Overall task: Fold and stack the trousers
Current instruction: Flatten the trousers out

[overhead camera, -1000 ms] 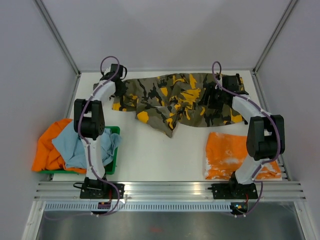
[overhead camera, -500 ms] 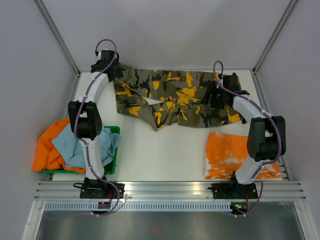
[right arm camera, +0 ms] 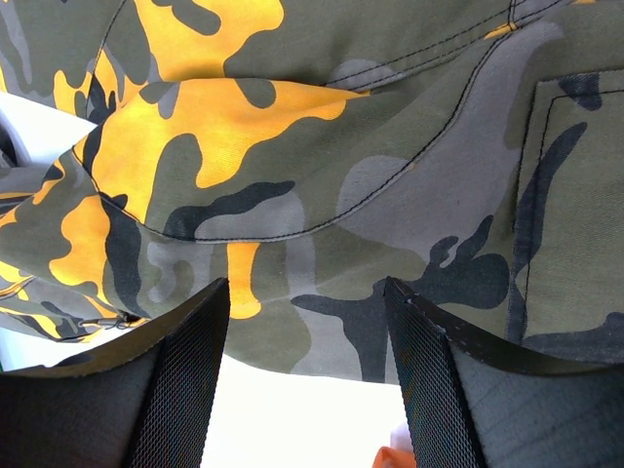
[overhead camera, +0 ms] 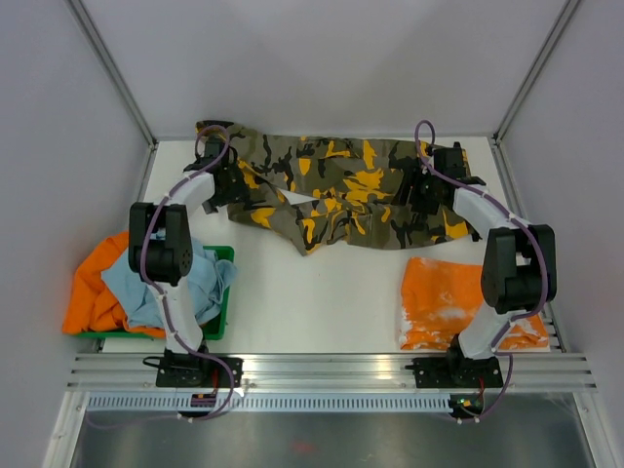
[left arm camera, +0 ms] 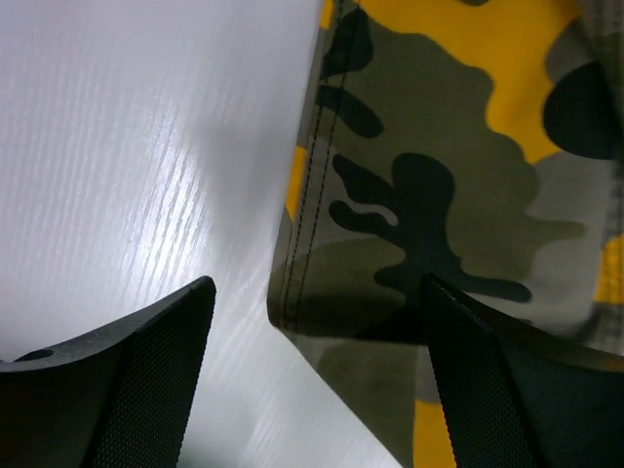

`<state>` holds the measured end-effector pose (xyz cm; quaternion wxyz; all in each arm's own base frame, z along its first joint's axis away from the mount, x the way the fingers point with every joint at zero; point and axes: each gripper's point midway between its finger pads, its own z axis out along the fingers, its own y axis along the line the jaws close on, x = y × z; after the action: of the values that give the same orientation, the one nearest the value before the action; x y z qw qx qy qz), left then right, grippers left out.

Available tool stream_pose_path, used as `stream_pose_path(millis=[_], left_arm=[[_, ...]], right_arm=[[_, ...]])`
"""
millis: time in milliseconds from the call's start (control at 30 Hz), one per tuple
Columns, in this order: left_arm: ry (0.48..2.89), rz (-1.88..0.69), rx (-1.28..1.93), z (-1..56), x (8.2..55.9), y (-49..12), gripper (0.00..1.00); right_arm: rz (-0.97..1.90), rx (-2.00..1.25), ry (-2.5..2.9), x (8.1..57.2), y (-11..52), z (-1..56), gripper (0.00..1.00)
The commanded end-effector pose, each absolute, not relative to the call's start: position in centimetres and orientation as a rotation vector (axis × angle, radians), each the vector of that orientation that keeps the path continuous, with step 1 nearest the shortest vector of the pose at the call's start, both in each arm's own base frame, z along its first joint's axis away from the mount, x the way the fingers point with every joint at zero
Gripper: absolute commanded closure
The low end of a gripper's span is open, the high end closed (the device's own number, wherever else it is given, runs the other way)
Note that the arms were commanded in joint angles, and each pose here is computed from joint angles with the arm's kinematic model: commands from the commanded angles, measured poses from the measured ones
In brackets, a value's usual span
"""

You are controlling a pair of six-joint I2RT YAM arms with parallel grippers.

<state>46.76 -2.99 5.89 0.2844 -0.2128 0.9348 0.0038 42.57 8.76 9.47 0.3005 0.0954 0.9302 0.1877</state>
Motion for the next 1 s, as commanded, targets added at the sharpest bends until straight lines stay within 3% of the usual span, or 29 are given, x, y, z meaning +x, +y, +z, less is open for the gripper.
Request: stream_pose_path(millis=[0,233,333,367,400,433,667,967], left_arm=[[2.416,0.033,-0.652,5.2,49.2,-2.3,0.12],[2.398,0.022,-0.673,3.2,52.1,-2.6,0.32],[2.418,0.028,-0.682,2.2,52.0,-2.7,0.58],[2.422,0.045,-0.690,2.1,51.8,-2.4,0.80],[2.421,0.064,-0.708,2.3,51.5,-2.1,0.93],[2.442,0.098,-0.728,2.1,50.6,-1.7,0.98],[2.174,0.488,-0.987,10.6,44.5,5.3,0.98],[1.875,0.456,-1.174,20.2,38.9,7.3,0.98]], right_arm=[[0.487,0.255,2.451,42.5,8.7,9.9,0.29],[0.449,0.262,2.460,42.1,8.1,9.8,0.29],[0.427,0.263,2.474,41.8,7.9,9.4,0.29],[0.411,0.267,2.476,41.8,7.6,9.4,0.29],[0.398,0.265,2.478,41.8,7.4,9.4,0.29],[0.386,0.267,2.487,41.6,7.3,9.3,0.29],[0.324,0.274,2.470,41.6,6.2,9.8,0.28],[0.359,0.298,2.485,42.0,6.6,8.4,0.28]])
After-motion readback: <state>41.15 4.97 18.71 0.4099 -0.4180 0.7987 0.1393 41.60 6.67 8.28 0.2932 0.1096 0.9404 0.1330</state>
